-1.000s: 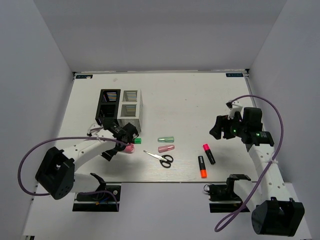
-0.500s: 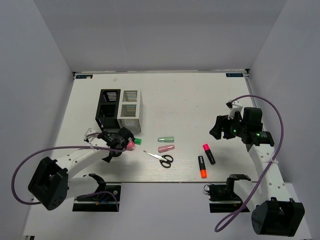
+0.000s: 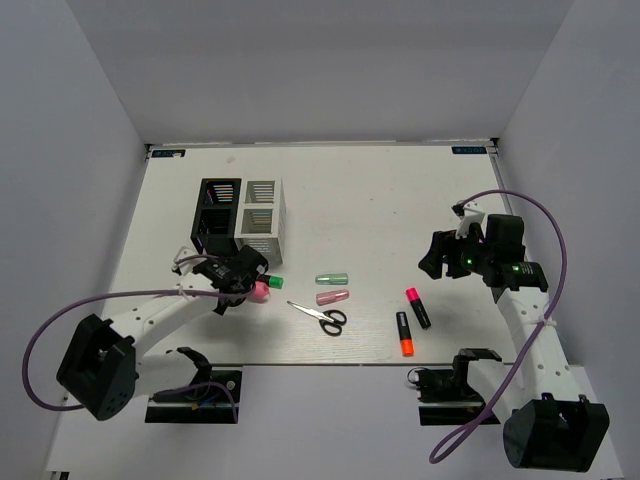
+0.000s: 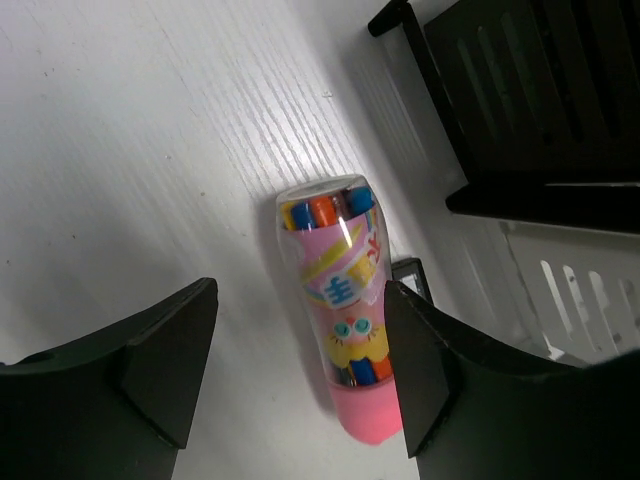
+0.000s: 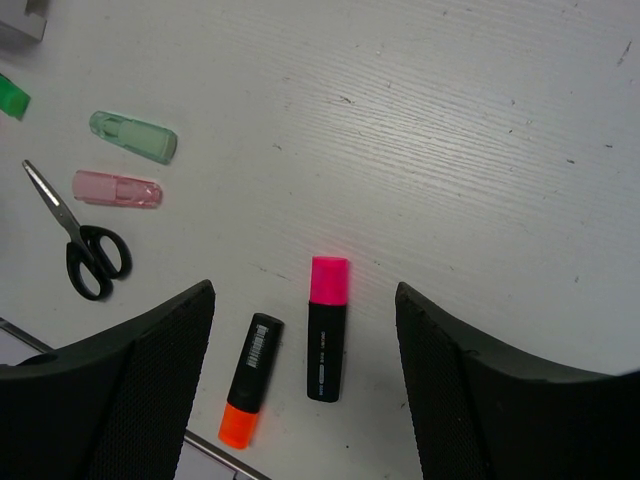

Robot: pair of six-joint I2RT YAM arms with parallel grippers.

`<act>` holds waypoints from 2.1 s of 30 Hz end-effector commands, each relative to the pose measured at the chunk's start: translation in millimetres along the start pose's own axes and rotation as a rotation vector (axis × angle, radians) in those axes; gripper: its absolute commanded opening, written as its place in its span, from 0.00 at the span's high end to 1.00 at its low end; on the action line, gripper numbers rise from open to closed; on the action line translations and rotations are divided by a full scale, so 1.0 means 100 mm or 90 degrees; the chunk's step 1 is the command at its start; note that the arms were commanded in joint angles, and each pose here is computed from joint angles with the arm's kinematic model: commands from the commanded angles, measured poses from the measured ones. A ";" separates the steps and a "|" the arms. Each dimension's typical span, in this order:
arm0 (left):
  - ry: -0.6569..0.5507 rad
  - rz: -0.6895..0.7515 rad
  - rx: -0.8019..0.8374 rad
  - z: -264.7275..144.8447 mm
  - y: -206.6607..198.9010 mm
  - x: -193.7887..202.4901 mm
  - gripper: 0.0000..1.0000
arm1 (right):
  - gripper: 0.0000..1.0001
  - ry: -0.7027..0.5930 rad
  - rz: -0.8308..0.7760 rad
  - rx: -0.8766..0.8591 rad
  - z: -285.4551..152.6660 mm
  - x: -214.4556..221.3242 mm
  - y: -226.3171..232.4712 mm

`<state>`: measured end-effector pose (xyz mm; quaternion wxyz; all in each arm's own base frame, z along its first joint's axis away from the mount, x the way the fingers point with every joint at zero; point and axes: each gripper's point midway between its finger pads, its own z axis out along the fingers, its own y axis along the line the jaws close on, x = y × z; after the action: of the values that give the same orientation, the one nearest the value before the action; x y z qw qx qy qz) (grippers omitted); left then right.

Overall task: Sort the stationery into containers
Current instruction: Pick up the stationery from the center of the board, then place the stationery in the storage box.

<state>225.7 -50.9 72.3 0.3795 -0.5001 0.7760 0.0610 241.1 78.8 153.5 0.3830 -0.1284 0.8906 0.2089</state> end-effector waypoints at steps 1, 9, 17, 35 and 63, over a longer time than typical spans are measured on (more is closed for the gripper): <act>-0.019 -0.012 0.008 0.05 -0.14 -0.06 0.22 | 0.25 -0.020 -0.011 -0.006 -0.05 -0.14 0.04; -0.024 -0.013 -0.031 0.26 -0.06 0.03 0.21 | 0.25 -0.020 -0.013 -0.004 -0.06 -0.14 0.04; -0.023 -0.013 -0.069 0.40 0.15 0.14 0.21 | 0.25 -0.021 -0.012 0.000 -0.07 -0.15 0.03; 0.091 0.001 -0.057 0.26 0.24 0.28 1.00 | 0.23 -0.031 -0.016 0.007 -0.10 -0.18 0.02; -0.447 0.395 0.383 -1.40 -2.46 -2.27 1.00 | 0.23 -0.023 -0.011 -0.017 -0.06 -0.14 0.07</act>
<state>380.5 -87.0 316.1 0.6138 -0.0827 0.7837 0.0480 240.2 79.0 154.8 0.3848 -0.1288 0.8897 0.2094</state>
